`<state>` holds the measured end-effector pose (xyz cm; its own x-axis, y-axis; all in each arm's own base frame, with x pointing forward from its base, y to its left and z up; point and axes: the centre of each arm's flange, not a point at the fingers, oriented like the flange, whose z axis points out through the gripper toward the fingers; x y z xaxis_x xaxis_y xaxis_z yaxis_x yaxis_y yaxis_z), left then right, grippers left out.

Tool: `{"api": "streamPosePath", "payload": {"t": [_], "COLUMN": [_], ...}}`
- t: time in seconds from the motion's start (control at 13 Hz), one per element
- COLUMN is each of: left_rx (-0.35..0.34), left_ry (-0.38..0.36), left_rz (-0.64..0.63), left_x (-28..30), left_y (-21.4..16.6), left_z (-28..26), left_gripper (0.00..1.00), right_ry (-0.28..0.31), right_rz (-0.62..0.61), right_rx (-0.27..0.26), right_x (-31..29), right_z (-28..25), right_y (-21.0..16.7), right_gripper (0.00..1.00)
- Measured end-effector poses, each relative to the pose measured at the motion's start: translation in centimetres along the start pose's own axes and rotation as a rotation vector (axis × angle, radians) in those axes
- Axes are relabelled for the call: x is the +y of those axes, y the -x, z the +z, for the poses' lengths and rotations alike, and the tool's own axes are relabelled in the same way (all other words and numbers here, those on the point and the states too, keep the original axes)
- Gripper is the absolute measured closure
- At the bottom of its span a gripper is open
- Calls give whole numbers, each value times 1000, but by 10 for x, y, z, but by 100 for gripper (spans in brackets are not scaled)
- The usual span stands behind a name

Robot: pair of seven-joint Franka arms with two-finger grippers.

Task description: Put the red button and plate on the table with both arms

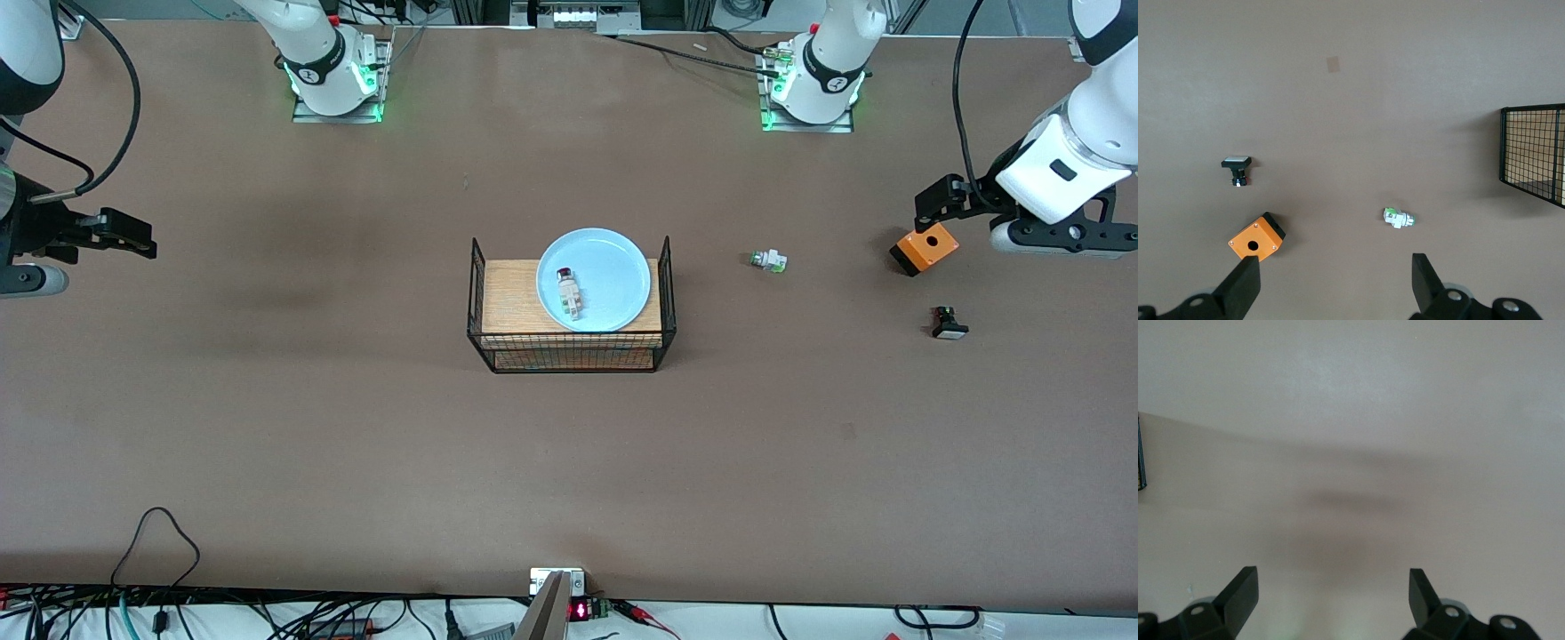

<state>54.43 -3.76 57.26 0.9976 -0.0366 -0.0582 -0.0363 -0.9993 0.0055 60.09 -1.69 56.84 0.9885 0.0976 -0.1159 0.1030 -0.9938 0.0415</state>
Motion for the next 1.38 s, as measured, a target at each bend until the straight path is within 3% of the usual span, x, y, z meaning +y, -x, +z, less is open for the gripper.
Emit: {"api": "streamPosePath", "payload": {"t": [1.38], "left_rx": [-16], "left_ry": [0], "left_rz": [-4], "left_x": [-2], "left_y": [-4], "left_z": [5], "left_gripper": [0], "right_ry": [0], "right_rz": [1], "right_rx": [-2], "right_x": [1], "right_z": [0], "right_y": [0], "right_gripper": [0]}}
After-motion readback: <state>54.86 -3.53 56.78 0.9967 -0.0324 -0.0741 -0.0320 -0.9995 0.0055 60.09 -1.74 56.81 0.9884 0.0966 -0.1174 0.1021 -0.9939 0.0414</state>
